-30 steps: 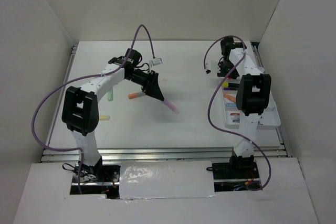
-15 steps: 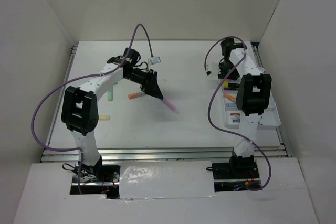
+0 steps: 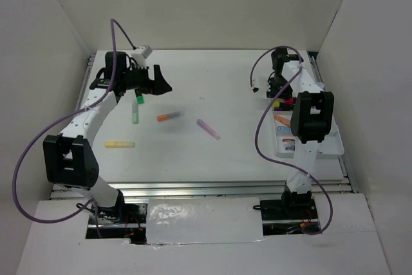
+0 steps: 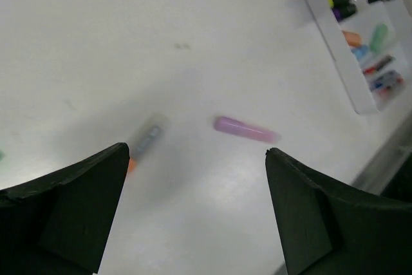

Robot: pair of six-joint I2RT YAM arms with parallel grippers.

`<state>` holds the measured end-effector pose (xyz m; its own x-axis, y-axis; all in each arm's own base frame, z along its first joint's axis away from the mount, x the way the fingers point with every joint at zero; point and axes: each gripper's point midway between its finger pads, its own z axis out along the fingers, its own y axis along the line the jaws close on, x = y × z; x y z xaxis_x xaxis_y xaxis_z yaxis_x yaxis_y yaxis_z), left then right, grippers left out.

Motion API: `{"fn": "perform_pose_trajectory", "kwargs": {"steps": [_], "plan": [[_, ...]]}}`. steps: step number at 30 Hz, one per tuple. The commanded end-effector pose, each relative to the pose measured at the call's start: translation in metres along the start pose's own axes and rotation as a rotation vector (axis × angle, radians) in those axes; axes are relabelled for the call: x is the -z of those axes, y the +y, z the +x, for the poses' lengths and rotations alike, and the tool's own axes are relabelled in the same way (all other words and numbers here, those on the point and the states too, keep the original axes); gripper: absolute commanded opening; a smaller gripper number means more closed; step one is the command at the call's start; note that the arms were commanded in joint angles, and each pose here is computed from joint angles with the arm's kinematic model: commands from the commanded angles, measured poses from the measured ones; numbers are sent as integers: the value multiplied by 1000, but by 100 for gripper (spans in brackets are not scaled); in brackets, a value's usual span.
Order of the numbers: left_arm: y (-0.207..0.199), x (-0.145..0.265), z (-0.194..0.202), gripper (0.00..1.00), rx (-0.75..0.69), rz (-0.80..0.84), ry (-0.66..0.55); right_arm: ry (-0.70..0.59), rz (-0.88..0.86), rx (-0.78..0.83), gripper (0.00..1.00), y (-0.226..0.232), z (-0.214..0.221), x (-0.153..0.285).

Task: Sort the stationery into containers
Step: Place the stationery into the container, then grab a piece of stationery with the left arm

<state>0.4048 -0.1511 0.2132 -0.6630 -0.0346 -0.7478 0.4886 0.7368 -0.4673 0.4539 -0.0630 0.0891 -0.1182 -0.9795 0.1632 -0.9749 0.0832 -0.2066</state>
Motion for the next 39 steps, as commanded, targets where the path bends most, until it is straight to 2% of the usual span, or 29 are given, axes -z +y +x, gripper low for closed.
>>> {"fn": "perform_pose_trajectory", "kwargs": {"steps": [1, 2, 3, 4, 5, 9, 13, 15, 18, 25, 30, 35, 37, 38, 39], "plan": [[45, 22, -43, 99, -73, -212, -142, -119, 213, -94, 40, -39, -9, 57], [62, 24, -38, 99, -82, -285, -105, -184, 263, -140, 40, -46, -17, 71], [76, 30, -52, 99, -90, -355, -114, -223, 292, -159, 40, -49, -23, 81], [111, 28, -37, 99, -46, -499, -48, -263, 358, -206, 40, -54, -27, 102], [126, 30, -39, 99, -28, -565, -41, -340, 376, -213, 40, -54, -39, 111], [180, 21, -27, 85, 41, -745, 10, -469, 491, -290, 40, -41, -52, 153], [207, 8, -13, 81, 85, -823, 16, -594, 542, -396, 40, -30, -63, 186], [220, -1, -6, 76, 109, -841, 24, -653, 541, -465, 40, -23, -64, 202], [232, -15, 3, 75, 153, -852, 46, -707, 487, -508, 40, -8, -69, 211], [255, -41, 24, 74, 206, -857, 109, -719, 454, -506, 40, 13, -72, 207], [262, -52, 46, 63, 227, -847, 161, -731, 442, -506, 40, 16, -71, 209], [253, -63, 68, 53, 250, -776, 232, -746, 441, -467, 39, 23, -75, 213], [242, -69, 74, 46, 247, -734, 251, -754, 448, -436, 39, 27, -80, 215], [235, -72, 72, 35, 244, -708, 247, -756, 455, -404, 39, 34, -82, 216], [229, -75, 72, 29, 239, -681, 250, -764, 469, -386, 39, 35, -84, 218]]}}
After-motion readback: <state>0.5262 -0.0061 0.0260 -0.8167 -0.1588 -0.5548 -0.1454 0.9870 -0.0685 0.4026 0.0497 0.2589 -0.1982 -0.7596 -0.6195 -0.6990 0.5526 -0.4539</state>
